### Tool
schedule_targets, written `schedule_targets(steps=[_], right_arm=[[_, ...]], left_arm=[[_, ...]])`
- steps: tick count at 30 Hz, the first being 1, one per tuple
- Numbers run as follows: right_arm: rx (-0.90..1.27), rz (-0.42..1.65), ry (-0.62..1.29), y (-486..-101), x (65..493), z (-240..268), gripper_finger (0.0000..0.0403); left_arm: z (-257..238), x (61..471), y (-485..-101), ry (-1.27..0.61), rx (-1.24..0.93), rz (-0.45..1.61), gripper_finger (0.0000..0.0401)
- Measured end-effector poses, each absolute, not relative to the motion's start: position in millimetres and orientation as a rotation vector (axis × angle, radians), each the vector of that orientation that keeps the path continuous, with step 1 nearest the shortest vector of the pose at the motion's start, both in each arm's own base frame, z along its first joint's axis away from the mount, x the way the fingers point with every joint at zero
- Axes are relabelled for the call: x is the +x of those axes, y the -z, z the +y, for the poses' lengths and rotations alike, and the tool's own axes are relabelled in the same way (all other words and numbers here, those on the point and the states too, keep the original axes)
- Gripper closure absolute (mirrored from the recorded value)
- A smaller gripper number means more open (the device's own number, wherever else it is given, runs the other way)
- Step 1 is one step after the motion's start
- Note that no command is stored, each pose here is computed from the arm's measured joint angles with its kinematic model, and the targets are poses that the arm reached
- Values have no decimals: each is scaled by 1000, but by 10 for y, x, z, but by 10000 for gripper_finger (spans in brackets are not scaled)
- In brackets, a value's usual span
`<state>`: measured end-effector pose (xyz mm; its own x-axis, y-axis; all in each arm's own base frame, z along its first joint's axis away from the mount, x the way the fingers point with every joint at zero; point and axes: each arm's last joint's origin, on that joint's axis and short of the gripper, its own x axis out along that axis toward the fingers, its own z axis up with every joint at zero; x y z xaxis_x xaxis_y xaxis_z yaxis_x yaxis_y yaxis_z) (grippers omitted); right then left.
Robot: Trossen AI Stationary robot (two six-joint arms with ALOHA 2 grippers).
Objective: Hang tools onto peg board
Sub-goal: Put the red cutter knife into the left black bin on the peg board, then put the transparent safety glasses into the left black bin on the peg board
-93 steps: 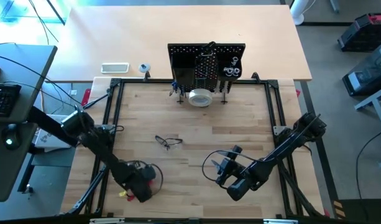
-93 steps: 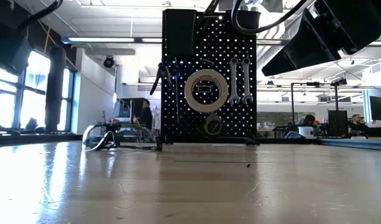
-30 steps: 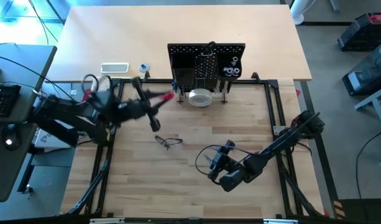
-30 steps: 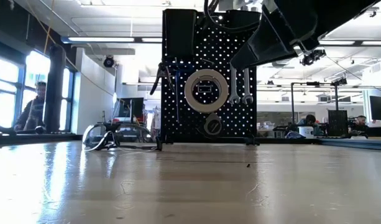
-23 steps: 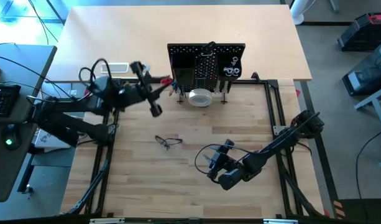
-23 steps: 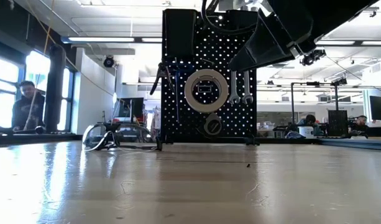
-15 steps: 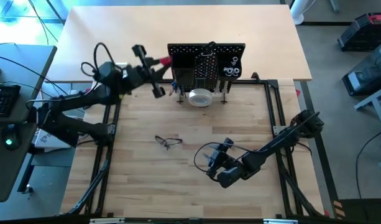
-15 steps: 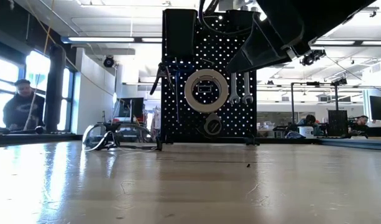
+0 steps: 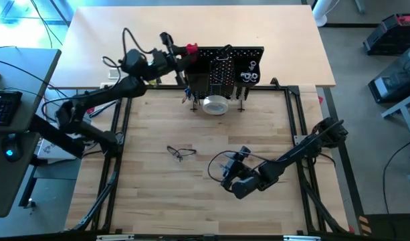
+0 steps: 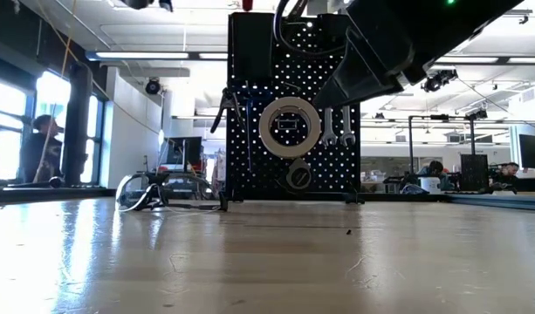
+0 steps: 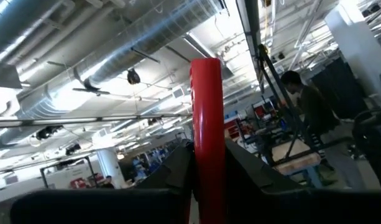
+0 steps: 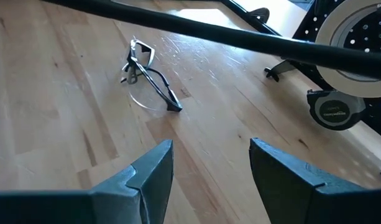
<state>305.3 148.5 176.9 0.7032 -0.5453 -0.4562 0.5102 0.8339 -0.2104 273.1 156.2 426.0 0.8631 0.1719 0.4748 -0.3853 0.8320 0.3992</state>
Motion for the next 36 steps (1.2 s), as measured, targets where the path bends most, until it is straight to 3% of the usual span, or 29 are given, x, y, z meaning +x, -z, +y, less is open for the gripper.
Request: schedule_targets(steps=[23, 36], right_arm=[[-86, 562, 591, -1746, 3031, 1465, 199], [-86, 568, 587, -1743, 3029, 1465, 199]], left_arm=[[1723, 2857, -4021, -295, 424, -221, 345], [1639, 2723, -4080, -372, 407, -126, 302]])
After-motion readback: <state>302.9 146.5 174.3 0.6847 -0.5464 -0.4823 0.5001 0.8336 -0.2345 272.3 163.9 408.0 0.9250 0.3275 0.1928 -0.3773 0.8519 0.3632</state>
